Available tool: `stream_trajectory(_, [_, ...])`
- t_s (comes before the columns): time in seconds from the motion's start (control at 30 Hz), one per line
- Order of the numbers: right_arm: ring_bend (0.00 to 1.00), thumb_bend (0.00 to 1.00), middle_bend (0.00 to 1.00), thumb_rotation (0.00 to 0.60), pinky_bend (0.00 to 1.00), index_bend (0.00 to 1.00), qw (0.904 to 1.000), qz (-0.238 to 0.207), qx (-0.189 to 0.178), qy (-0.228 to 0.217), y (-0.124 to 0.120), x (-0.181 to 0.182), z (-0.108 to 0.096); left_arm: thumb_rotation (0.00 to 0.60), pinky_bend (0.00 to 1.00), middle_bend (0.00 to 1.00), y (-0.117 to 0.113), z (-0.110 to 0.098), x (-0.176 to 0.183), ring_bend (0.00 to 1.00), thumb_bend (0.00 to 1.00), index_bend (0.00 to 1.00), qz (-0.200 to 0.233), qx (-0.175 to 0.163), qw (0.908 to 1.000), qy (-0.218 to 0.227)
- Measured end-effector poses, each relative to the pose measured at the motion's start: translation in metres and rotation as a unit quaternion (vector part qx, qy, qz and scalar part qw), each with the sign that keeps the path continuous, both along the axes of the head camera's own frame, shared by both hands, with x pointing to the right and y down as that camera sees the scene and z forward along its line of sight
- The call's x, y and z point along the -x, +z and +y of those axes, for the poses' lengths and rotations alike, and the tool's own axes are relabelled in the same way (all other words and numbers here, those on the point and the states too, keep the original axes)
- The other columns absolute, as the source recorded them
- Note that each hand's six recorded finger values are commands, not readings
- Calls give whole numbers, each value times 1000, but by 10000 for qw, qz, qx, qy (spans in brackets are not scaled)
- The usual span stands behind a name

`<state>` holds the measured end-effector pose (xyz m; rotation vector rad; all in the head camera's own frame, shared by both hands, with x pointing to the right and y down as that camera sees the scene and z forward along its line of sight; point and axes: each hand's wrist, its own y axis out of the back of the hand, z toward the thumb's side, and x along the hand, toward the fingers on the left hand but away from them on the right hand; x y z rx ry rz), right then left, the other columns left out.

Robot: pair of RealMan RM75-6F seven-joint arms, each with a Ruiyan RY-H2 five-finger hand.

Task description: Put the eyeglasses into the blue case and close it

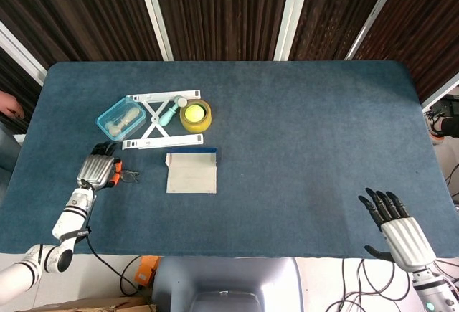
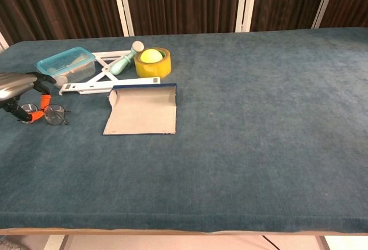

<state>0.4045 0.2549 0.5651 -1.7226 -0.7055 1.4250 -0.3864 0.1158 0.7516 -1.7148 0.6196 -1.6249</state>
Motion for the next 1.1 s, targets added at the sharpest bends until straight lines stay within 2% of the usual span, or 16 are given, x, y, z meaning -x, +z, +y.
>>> stream_trajectory(0.23, [0, 226, 0, 600, 0, 0, 10000, 16, 24, -14, 1, 0, 1, 600, 128, 156, -11, -2, -7, 30, 541, 783, 108, -236, 9997, -3])
stream_trajectory(0.47, [0, 226, 0, 600, 0, 0, 10000, -47, 12, 3, -2, 0, 1, 600, 139, 188, -30, 0, -28, 59, 558, 798, 405, -544, 9977, 30])
stream_trajectory(0.7, [0, 226, 0, 600, 0, 0, 9999, -108, 21, -12, -5, 0, 1, 600, 142, 190, -52, 8, -64, 68, 566, 799, 737, -669, 9949, 166])
stream_trajectory(0.87, [0, 227, 0, 600, 0, 0, 9999, -165, 30, -12, -7, -1, 1, 600, 148, 205, -61, 11, -89, 87, 580, 799, 685, -759, 9943, 304])
stream_trajectory(1.1, [0, 226, 0, 600, 0, 0, 9997, -249, 46, -6, -10, -2, 0, 600, 158, 219, -68, 17, -143, 105, 582, 799, 659, -922, 9928, 399])
